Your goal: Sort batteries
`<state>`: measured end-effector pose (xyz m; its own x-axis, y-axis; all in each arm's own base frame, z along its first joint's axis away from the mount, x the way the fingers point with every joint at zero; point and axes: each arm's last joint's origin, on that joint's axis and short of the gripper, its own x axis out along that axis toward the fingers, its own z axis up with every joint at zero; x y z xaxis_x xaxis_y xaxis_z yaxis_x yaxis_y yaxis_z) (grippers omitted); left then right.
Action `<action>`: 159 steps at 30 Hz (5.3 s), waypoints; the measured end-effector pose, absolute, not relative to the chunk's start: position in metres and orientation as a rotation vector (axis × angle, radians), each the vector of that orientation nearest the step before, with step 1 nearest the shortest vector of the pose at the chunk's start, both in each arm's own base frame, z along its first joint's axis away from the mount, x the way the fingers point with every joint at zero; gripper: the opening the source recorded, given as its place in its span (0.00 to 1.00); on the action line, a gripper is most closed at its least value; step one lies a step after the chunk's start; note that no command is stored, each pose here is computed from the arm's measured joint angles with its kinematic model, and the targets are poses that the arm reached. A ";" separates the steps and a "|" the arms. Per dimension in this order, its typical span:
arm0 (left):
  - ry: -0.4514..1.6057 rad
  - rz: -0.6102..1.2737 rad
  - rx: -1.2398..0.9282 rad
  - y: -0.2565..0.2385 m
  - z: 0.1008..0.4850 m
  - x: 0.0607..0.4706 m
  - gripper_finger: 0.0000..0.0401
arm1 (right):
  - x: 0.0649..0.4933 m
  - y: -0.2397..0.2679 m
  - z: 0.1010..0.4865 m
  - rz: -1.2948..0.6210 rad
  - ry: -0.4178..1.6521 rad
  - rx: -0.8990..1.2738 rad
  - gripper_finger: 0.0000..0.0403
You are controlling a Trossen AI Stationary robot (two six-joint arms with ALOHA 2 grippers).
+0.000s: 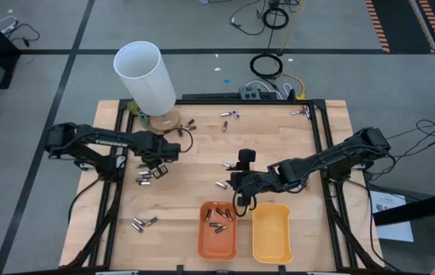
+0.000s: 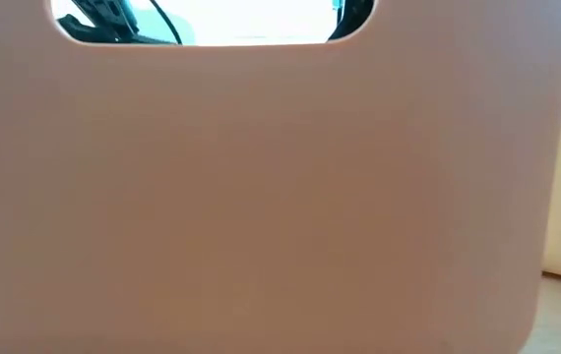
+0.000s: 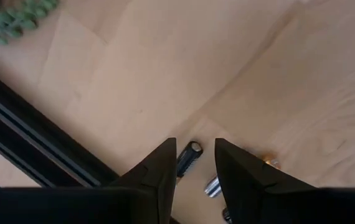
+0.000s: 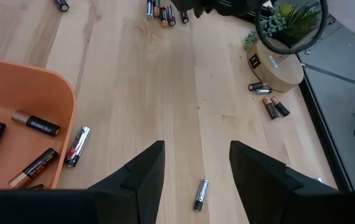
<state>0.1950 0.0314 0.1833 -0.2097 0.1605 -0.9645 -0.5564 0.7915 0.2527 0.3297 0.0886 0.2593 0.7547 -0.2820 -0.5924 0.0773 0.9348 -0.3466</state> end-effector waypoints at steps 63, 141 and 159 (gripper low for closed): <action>2.071 0.295 -0.397 0.056 0.113 0.186 0.22 | 0.327 0.088 0.256 -0.199 0.728 -0.328 0.42; 0.562 -0.274 -0.098 -0.117 0.169 0.317 0.13 | 0.232 0.073 0.230 -0.538 1.688 0.137 0.42; 0.655 -0.246 -0.090 -0.125 0.181 0.326 0.21 | 0.176 0.062 0.154 -0.556 2.051 0.228 0.42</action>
<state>0.3256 -0.1246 0.1806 0.7655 -0.2543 -0.5911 0.1979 0.9671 -0.1598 0.1757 0.0617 0.1543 -0.5188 -0.0622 -0.8526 0.3771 0.8784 -0.2936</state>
